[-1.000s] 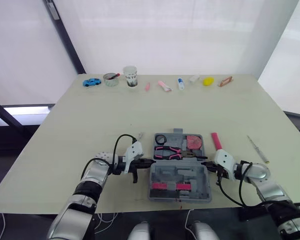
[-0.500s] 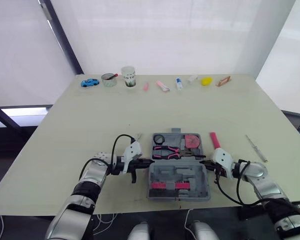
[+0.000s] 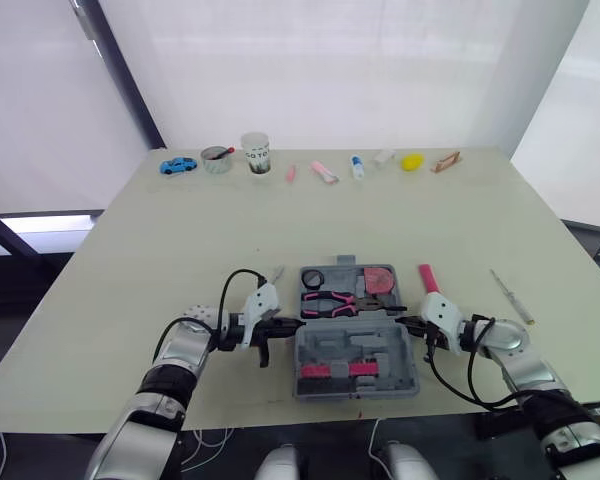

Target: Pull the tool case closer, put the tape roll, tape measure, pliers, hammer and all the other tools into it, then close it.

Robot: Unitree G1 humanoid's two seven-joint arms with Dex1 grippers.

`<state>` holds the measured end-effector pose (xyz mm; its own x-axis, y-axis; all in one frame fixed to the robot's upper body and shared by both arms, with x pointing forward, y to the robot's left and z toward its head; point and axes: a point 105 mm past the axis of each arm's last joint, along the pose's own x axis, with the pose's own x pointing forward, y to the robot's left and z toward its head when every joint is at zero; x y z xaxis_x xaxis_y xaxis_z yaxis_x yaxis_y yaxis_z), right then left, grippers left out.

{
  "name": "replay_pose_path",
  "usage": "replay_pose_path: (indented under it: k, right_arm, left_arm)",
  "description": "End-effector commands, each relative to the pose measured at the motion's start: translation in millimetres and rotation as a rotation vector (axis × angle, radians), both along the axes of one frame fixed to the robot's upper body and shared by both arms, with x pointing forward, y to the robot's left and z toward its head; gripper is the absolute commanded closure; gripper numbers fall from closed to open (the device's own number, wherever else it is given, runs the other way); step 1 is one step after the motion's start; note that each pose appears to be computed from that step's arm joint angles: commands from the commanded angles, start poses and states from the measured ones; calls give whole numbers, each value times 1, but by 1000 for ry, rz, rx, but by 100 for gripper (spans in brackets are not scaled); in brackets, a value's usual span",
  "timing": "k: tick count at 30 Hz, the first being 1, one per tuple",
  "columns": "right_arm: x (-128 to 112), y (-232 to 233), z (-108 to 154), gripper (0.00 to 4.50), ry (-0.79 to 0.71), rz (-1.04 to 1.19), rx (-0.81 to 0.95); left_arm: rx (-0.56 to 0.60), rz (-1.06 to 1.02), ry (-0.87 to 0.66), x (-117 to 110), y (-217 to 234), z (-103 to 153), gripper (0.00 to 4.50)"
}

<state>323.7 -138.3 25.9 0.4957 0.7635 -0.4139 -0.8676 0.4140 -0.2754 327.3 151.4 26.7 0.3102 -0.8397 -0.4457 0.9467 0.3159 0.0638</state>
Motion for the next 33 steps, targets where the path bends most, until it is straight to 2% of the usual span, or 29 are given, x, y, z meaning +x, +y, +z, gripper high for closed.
replay_pose_path:
  k: [1,9,33]
  right_arm:
    - [3,14,14,448,-64,43,40]
    - [9,16,20,448,-89,32,54]
    - [0,15,14,448,-48,51,44]
  left_arm:
    - [7,8,-3,0,0,-1,450]
    - [8,7,1,0,0,-1,450]
    - [21,8,0,2,4,0,450]
